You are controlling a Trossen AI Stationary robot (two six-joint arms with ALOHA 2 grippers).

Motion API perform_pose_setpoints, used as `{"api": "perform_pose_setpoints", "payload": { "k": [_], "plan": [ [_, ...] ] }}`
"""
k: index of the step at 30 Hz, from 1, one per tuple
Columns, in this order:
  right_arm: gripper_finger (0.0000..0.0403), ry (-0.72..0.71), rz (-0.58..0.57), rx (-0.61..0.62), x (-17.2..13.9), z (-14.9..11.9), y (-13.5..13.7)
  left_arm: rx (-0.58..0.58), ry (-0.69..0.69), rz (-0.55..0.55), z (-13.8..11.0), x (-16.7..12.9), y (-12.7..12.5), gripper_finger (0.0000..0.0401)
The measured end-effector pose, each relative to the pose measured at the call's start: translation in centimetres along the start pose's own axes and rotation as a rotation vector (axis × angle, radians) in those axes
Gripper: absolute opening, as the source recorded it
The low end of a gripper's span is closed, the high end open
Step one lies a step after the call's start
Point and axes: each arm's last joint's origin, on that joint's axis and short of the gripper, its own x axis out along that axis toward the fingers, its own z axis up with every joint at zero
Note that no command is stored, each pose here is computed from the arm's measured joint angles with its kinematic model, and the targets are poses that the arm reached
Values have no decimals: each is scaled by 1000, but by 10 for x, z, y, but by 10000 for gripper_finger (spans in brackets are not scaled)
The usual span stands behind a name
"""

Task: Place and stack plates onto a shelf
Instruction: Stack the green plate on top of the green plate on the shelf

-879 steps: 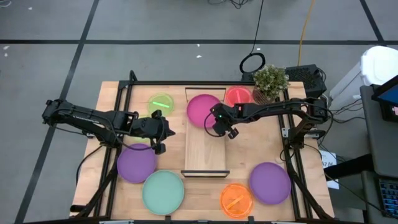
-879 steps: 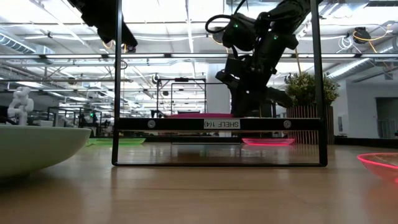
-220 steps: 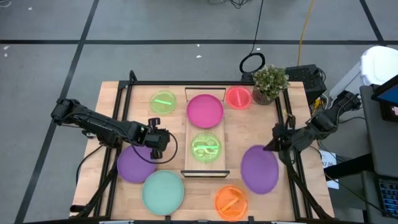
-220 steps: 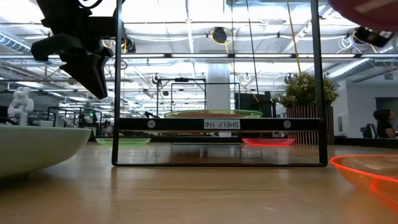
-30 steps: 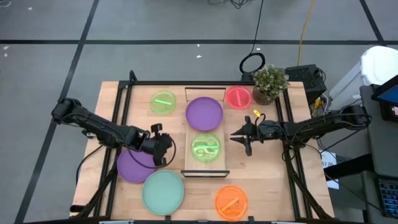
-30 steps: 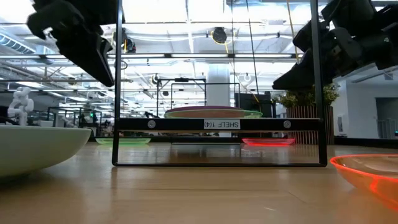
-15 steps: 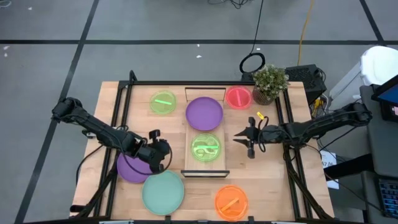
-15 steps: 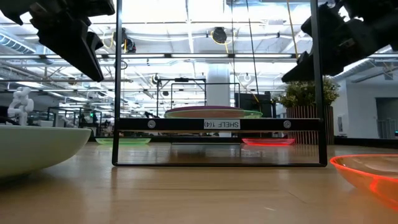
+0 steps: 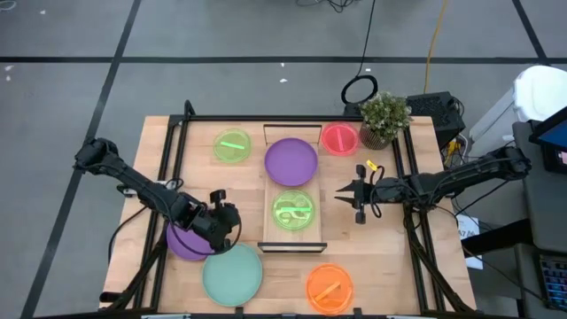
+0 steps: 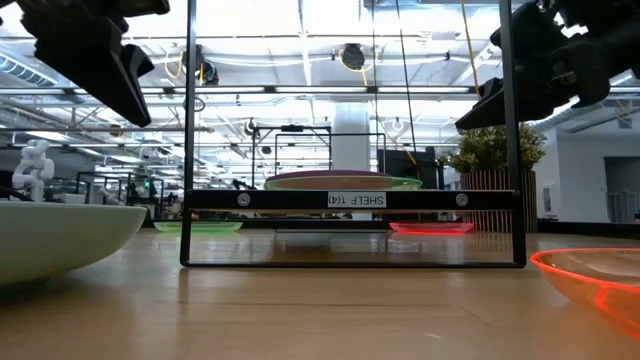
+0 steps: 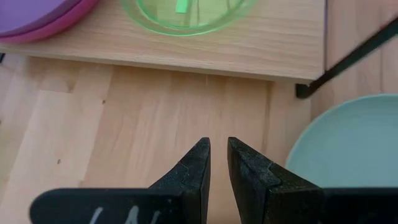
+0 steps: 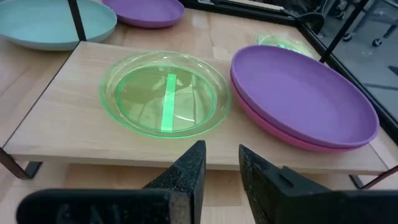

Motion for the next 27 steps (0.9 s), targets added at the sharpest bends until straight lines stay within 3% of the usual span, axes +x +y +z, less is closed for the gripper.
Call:
{"api": "perform_pose_setpoints", "payload": {
  "k": [16,27],
  "plan": [
    [82,27,-3,-109,-3,13,-2,11,-46,-1,-12,-11,-20,62],
    [82,94,-21,-122,-3,7,-2,10,20,39,-26,-15,-22,62]
  ]
}}
